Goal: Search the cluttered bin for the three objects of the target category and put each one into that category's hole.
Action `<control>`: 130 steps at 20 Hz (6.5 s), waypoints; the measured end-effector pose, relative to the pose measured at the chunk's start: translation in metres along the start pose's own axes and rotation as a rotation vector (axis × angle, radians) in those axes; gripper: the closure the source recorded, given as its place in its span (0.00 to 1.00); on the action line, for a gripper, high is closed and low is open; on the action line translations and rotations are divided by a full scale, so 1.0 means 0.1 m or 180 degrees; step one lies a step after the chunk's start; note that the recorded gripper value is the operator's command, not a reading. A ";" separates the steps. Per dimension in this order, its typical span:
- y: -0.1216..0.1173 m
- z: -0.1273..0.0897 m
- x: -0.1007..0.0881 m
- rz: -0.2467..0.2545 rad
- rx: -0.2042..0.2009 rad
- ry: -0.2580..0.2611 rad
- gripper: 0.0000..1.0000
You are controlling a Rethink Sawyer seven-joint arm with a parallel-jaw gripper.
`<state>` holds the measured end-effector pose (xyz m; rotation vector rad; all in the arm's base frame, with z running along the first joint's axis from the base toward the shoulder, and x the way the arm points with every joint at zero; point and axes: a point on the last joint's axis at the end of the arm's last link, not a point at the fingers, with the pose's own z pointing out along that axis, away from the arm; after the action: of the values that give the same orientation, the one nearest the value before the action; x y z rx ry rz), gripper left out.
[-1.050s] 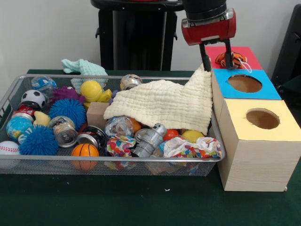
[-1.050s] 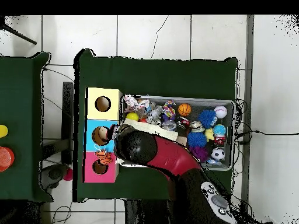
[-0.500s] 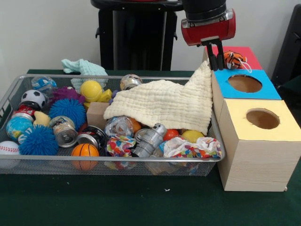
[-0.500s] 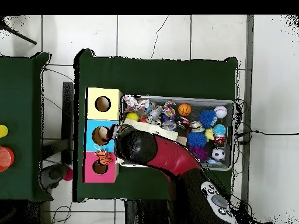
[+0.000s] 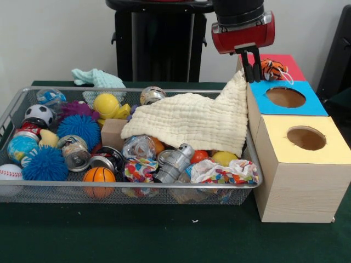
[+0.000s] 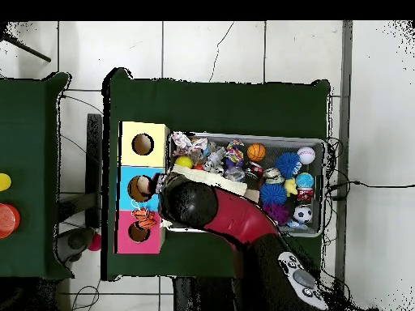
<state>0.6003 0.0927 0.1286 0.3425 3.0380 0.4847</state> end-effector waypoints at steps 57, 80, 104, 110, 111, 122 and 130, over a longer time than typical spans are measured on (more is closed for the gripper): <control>0.26 0.59 0.61 -0.0099 0.0026 0.0715 1.00; 0.27 0.59 0.61 -0.0111 0.0067 0.0711 1.00; 0.16 0.25 0.64 -0.0041 0.0108 0.0967 1.00; 0.16 0.26 0.64 -0.0040 0.0109 0.0964 1.00; 0.16 0.26 0.64 -0.0040 0.0110 0.0960 1.00; 0.15 0.28 0.58 -0.0039 0.0135 0.0794 1.00; 0.16 0.27 0.55 0.0026 0.0105 0.0787 1.00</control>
<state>0.5524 0.1281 0.1074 0.3185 3.2880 0.5136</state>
